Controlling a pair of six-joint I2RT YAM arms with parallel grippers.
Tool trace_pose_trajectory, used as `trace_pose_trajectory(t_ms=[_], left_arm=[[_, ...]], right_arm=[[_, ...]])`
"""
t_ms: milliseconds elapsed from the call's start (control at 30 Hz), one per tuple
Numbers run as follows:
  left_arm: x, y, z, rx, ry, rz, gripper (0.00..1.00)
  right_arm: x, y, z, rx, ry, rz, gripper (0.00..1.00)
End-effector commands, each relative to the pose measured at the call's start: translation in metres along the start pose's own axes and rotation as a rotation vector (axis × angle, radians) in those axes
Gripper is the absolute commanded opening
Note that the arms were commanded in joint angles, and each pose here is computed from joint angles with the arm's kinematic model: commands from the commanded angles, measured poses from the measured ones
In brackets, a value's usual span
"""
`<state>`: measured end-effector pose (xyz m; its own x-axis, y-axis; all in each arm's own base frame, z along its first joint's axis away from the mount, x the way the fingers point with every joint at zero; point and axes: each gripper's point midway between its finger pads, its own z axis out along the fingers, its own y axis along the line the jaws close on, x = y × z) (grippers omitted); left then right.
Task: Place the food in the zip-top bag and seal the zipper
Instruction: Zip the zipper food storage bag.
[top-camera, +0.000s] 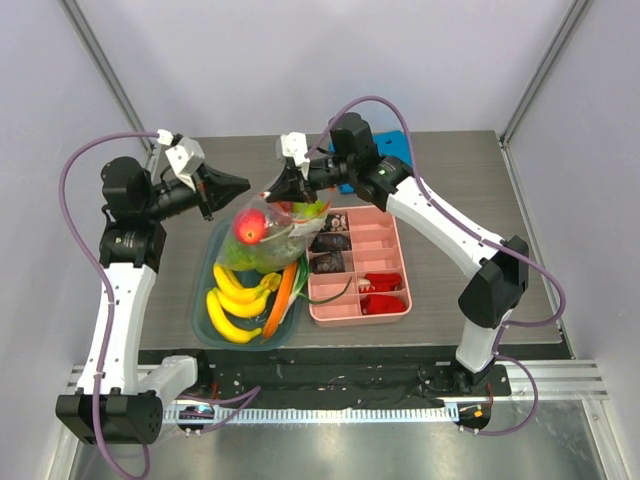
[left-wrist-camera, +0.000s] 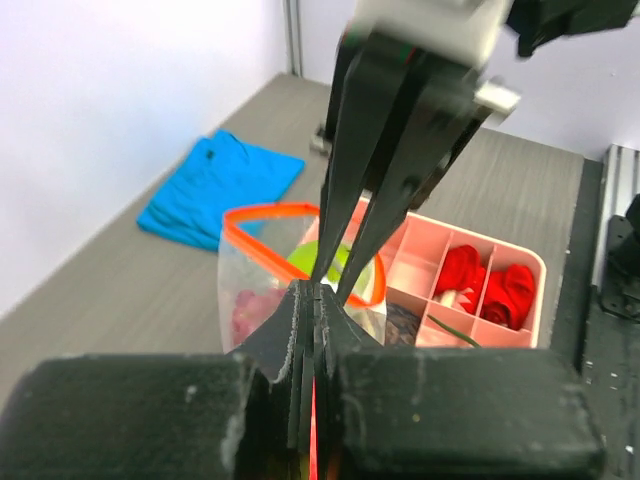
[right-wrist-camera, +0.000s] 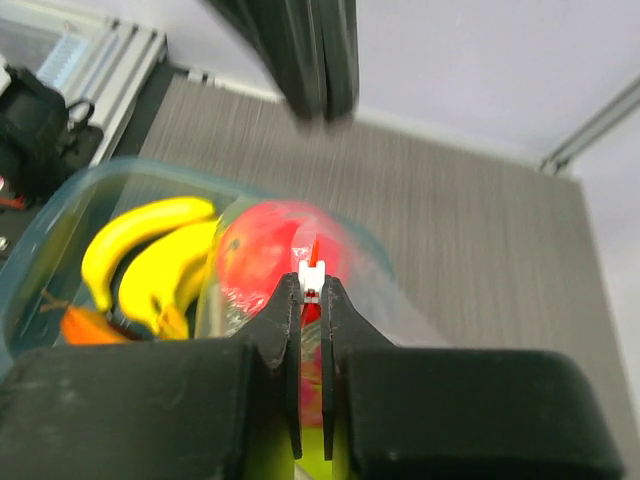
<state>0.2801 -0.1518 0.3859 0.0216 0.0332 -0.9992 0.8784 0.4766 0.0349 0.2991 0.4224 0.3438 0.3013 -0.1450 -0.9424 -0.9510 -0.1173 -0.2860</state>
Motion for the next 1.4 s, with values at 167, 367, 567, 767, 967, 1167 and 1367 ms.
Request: trace_pose_trajectory(t_ms=[167,367,567,767,967,1167,1367], left_arm=[[-0.033,-0.008,-0.002,0.038,-0.064,0.112,0.0],[-0.01,-0.005,-0.005,0.025,0.012,0.135,0.51],[0.012,0.003,-0.005,0.032,0.095,0.153,0.61],[0.018,0.008,-0.004,0.054,0.117,0.202,0.6],[0.03,-0.003,0.006,0.128,0.152,0.221,0.49],[0.039,-0.005,0.015,0.136,0.178,0.229,0.33],[0.043,-0.003,0.011,0.118,0.204,0.203,0.0]], right_arm=[[0.017,0.001,-0.012,0.014,0.064,0.037,0.01],[-0.019,-0.009,-0.011,0.03,-0.026,0.019,0.01],[-0.05,-0.008,-0.009,0.033,-0.09,-0.005,0.01],[-0.056,0.003,-0.007,0.017,-0.106,-0.028,0.01],[-0.056,0.012,-0.004,0.0,-0.113,-0.042,0.01],[-0.058,0.016,-0.001,-0.005,-0.129,0.004,0.01],[-0.058,0.017,-0.002,-0.001,-0.139,0.017,0.18]])
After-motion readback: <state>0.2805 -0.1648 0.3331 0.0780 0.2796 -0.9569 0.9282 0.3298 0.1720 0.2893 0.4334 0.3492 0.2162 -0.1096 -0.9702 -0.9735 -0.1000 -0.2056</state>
